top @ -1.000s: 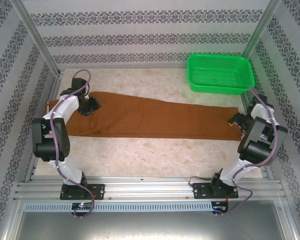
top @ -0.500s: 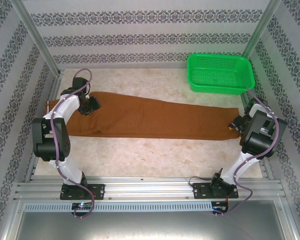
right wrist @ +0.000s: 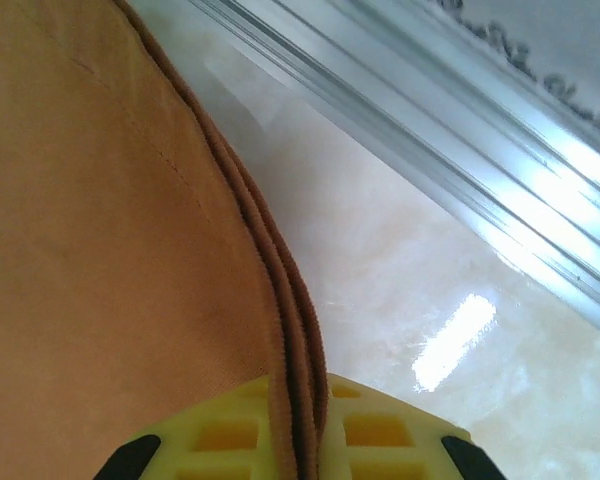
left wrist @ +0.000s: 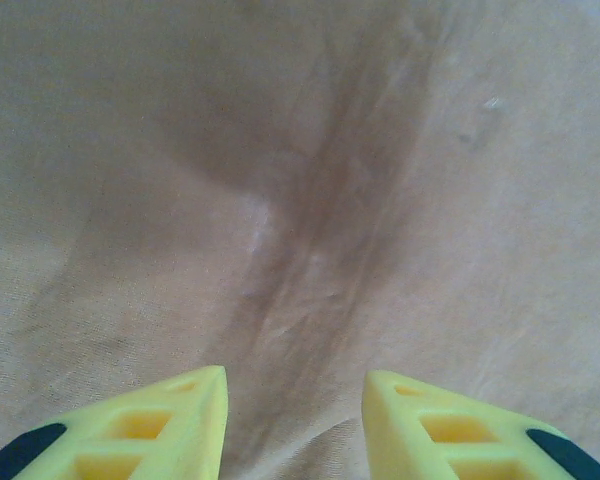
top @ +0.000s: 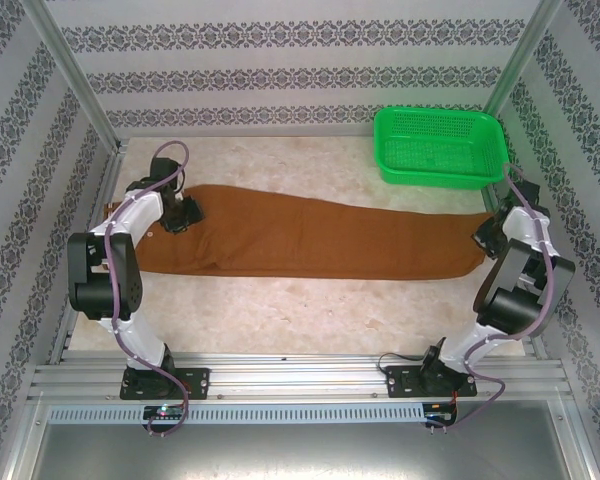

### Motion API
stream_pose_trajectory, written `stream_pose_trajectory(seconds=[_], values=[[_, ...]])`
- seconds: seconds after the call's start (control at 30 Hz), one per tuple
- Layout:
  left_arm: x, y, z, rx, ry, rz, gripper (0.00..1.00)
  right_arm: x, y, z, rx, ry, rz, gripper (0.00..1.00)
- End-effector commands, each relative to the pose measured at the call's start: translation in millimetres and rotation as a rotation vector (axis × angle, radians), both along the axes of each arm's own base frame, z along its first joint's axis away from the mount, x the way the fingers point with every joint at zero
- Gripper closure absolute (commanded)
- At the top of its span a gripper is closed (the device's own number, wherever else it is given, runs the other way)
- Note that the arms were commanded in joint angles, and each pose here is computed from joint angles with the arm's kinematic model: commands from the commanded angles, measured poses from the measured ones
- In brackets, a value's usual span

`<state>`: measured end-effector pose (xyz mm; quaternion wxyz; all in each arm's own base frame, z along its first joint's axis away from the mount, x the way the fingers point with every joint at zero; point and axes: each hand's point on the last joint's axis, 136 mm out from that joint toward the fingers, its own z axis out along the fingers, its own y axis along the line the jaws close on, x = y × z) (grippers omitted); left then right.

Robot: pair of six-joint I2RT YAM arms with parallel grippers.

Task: Roll up the long pants

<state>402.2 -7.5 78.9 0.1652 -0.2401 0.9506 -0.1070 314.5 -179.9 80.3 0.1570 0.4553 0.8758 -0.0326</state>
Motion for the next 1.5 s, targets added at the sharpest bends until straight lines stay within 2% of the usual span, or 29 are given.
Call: stream_pose_trajectory(seconds=[0.0, 0.07, 0.23, 0.43, 0.53, 0.57, 0.63, 0.67, 0.7, 0.73, 0.87, 1.0, 1.1, 1.23, 1.47], values=[[-4.1, -9.4, -10.3, -0.016, 0.020, -0.003, 0.60, 36.9, 39.1, 28.4, -0.075, -0.081, 0.117, 1.00], [-5.1, -9.6, -7.4, -0.014, 0.011, -0.003, 0.60, 55.7, 91.8, 43.5, -0.083, -0.131, 0.247, 1.00], [-4.4, -16.9, 3.9, -0.052, -0.033, -0.028, 0.59, 82.2, 263.6, 74.8, -0.040, -0.240, 0.630, 1.00], [-2.2, -21.0, 6.9, -0.075, -0.063, -0.040, 0.59, 73.1, 456.1, 62.4, 0.074, -0.185, 1.040, 1.00], [0.3, -20.7, 10.1, -0.070, -0.073, -0.046, 0.58, 68.1, 526.8, 49.2, 0.145, -0.162, 1.170, 1.00], [1.5, -19.8, 11.5, -0.065, -0.076, -0.044, 0.58, 65.5, 545.5, 45.4, 0.183, -0.152, 1.199, 0.97], [4.3, -20.5, 13.1, -0.071, -0.089, -0.047, 0.57, 64.8, 572.3, 40.3, 0.270, -0.136, 1.223, 0.52], [6.0, -22.3, 13.4, -0.078, -0.096, -0.051, 0.56, 67.9, 575.2, 40.0, 0.297, -0.136, 1.211, 0.41], [9.4, -25.5, 14.3, -0.096, -0.109, -0.060, 0.56, 72.3, 574.3, 43.6, 0.309, -0.152, 1.199, 0.18], [13.1, -32.6, 15.5, -0.130, -0.127, -0.080, 0.55, 76.7, 568.0, 49.7, 0.306, -0.175, 1.182, 0.03], [24.7, -60.4, 20.7, -0.207, -0.173, -0.172, 0.48, 92.7, 509.3, 67.3, 0.301, -0.241, 1.058, 0.02], [37.4, -99.0, 16.0, -0.299, -0.178, -0.294, 0.45, 89.9, 437.5, 53.7, 0.292, -0.223, 0.917, 0.02], [44.8, -121.2, 4.7, -0.349, -0.168, -0.341, 0.44, 82.4, 406.1, 44.3, 0.286, -0.211, 0.862, 0.02], [52.7, -136.8, 1.6, -0.301, -0.172, -0.393, 0.44, 75.9, 394.1, 30.3, 0.286, -0.179, 0.845, 0.02], [58.2, -139.6, -22.9, -0.185, -0.068, -0.432, 0.45, 77.2, 402.2, 17.0, 0.320, -0.165, 0.854, 0.02]])
